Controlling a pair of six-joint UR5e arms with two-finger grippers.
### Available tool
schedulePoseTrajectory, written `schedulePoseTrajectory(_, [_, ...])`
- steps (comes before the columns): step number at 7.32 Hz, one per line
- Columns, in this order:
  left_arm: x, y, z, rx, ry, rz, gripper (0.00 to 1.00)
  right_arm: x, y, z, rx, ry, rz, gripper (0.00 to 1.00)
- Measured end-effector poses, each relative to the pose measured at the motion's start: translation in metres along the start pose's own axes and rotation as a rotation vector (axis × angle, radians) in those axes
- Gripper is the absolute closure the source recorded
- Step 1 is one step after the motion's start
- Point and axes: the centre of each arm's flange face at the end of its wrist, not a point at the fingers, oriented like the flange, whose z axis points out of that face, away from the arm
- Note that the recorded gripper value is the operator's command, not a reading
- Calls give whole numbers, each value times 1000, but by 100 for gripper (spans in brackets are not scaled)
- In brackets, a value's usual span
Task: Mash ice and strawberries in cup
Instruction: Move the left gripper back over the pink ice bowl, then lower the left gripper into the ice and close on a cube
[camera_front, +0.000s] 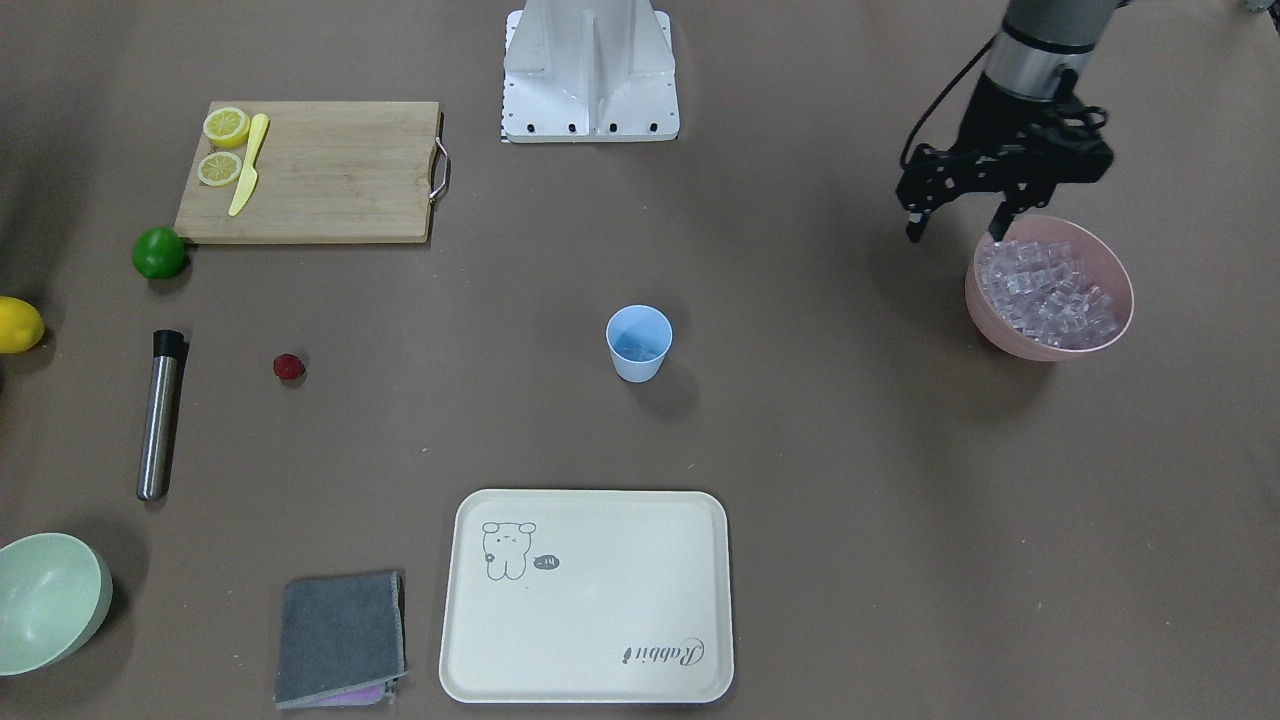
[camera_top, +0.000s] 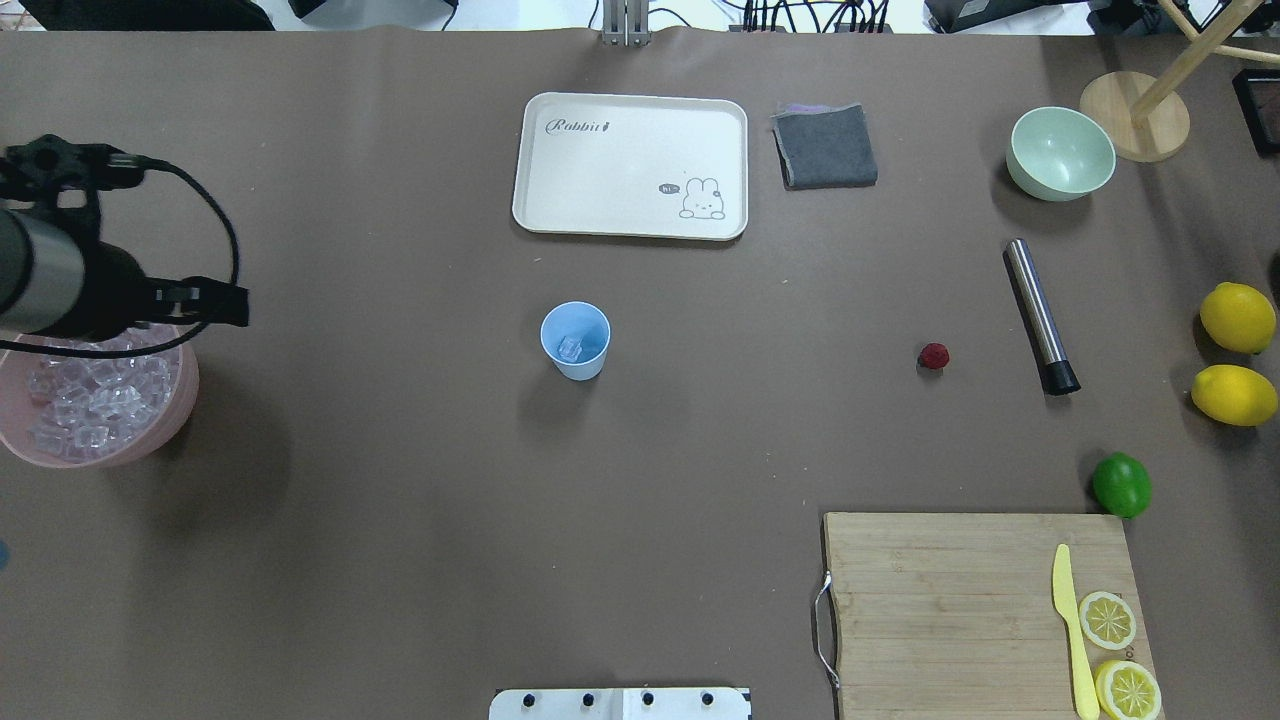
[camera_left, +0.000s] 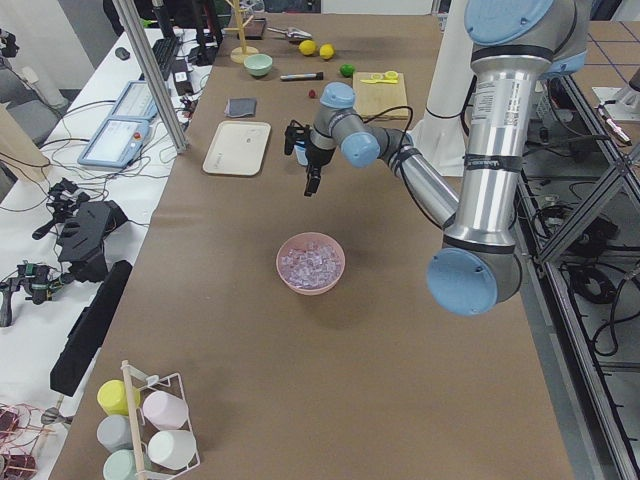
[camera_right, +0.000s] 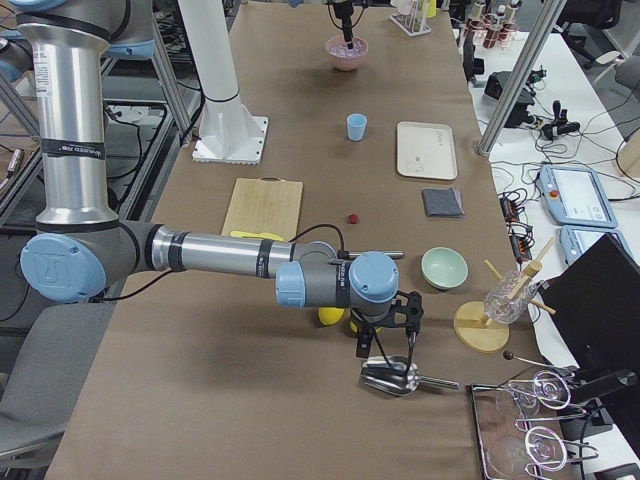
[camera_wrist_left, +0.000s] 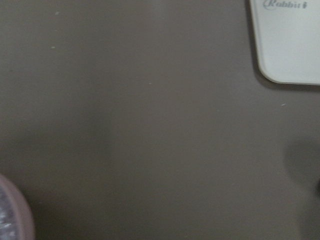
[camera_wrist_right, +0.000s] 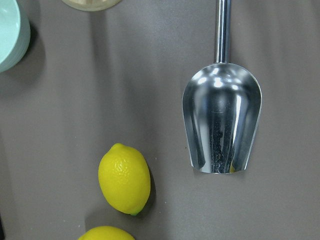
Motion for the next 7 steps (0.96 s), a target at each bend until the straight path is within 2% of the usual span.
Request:
schedulePoseTrajectory(2, [-61,-1,2,-33,-54,-69,3,-7,-1,1,-1,-1,-14,0])
schedulePoseTrajectory(6, [-138,13,64,-13,-33,-121,3,-20,-2,0,0,-3,-35,0])
schedulePoseTrajectory(7, [-140,15,70,-12,-28,-147,10,-20,-2,0,0,-3,-36,0])
